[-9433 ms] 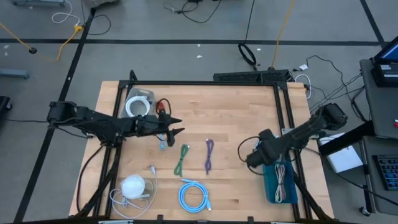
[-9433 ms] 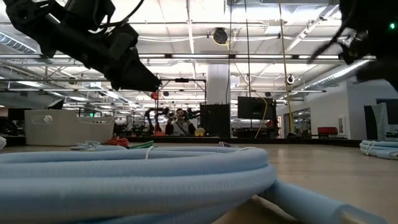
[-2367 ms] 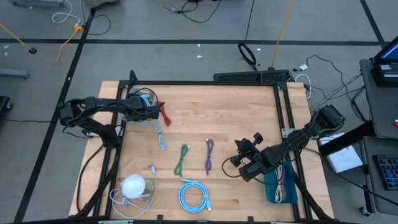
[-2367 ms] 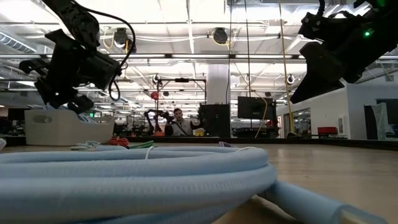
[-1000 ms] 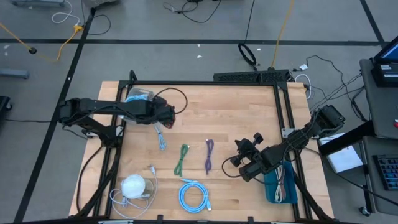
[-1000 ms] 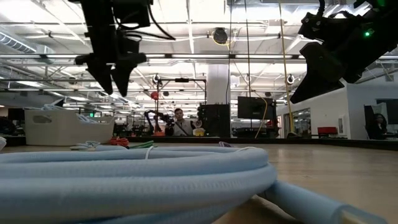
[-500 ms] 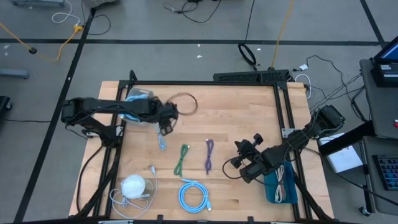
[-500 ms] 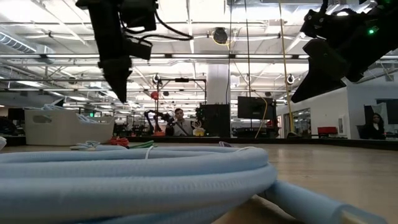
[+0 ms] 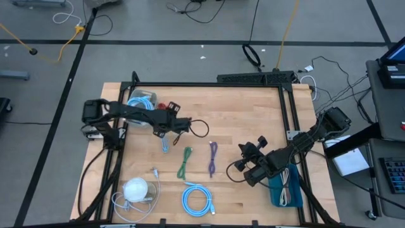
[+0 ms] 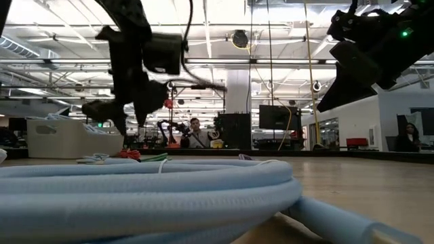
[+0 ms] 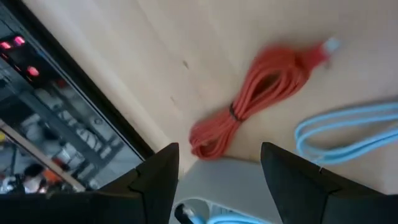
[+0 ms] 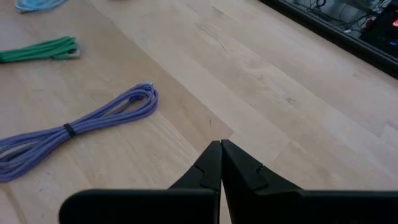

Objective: Pick & Place USB Port
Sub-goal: Put the orange USB cable into the blue basket

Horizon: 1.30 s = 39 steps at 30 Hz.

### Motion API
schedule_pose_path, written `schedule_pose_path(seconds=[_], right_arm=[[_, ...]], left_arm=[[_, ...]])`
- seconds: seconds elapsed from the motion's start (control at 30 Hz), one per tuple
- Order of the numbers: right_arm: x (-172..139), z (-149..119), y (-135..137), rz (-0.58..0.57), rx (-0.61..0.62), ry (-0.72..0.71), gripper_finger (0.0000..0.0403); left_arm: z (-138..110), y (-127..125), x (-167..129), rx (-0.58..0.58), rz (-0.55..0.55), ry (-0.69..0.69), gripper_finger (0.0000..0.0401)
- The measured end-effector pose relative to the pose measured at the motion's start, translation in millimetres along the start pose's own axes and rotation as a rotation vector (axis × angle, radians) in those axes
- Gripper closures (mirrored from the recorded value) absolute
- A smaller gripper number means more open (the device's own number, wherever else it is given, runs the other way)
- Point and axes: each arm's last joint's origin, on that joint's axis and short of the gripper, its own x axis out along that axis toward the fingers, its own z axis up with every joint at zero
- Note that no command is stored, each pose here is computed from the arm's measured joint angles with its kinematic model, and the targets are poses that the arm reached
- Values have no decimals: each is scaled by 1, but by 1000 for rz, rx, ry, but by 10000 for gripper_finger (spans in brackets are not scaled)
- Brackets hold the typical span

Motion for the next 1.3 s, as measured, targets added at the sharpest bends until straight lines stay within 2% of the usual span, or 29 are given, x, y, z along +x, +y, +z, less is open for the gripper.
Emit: schedule_pose_path(seconds=[0.2, 0.43, 0.73, 0.93, 1.3], right_arm=[[0, 0, 0, 7, -8, 15, 403], [4, -8, -2, 16, 6, 12, 403], [4, -7, 1, 36, 11, 2, 403], [4, -6, 2, 46, 6, -3, 403], [4, -6, 2, 47, 6, -3, 403]], left_arm=[[-17, 5, 22, -6, -106, 146, 169], [-27, 12, 32, 22, -208, 127, 169], [-14, 11, 27, 129, -162, 39, 169], [-4, 18, 28, 117, -113, -69, 169], [-14, 24, 37, 96, -148, -43, 169]])
